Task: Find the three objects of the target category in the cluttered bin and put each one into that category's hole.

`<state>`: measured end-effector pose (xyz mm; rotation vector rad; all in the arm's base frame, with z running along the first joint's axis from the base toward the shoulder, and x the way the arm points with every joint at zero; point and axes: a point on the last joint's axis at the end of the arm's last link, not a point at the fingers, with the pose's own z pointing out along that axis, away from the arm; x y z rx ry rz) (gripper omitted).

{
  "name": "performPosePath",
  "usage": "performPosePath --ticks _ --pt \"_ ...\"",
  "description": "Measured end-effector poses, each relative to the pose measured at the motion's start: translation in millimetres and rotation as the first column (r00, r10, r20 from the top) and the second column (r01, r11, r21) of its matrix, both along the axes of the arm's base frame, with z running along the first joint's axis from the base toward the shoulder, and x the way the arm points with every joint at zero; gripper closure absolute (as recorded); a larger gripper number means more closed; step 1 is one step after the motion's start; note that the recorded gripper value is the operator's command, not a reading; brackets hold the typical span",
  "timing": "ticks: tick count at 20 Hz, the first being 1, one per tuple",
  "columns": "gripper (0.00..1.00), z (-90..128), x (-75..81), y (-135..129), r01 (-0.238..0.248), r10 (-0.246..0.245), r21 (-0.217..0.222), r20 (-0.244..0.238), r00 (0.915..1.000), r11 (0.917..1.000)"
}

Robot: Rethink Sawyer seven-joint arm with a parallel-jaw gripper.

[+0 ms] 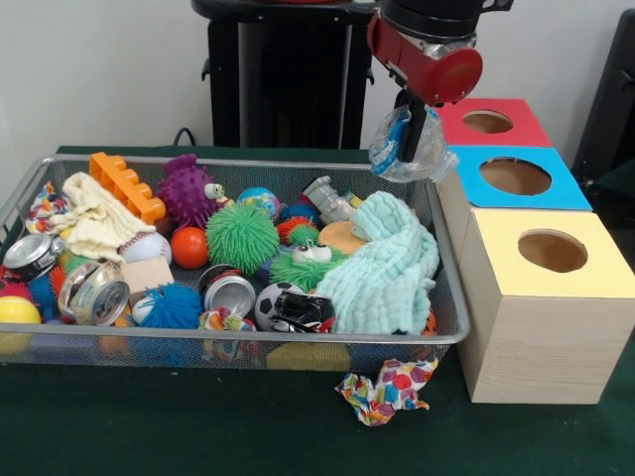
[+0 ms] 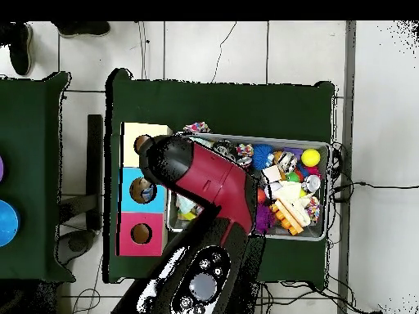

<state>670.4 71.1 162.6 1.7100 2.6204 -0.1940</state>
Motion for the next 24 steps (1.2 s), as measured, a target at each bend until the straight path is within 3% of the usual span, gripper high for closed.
performPosePath --ticks 13,24 --pt "1.00 19.4 39.5 6.2 -0.003 0.005 -0.026 0.070 0.9975 0.9997" --pt "1.00 40.8 68.5 13.0 0.042 -0.041 0.034 -0.011 0.9991 0.9986"
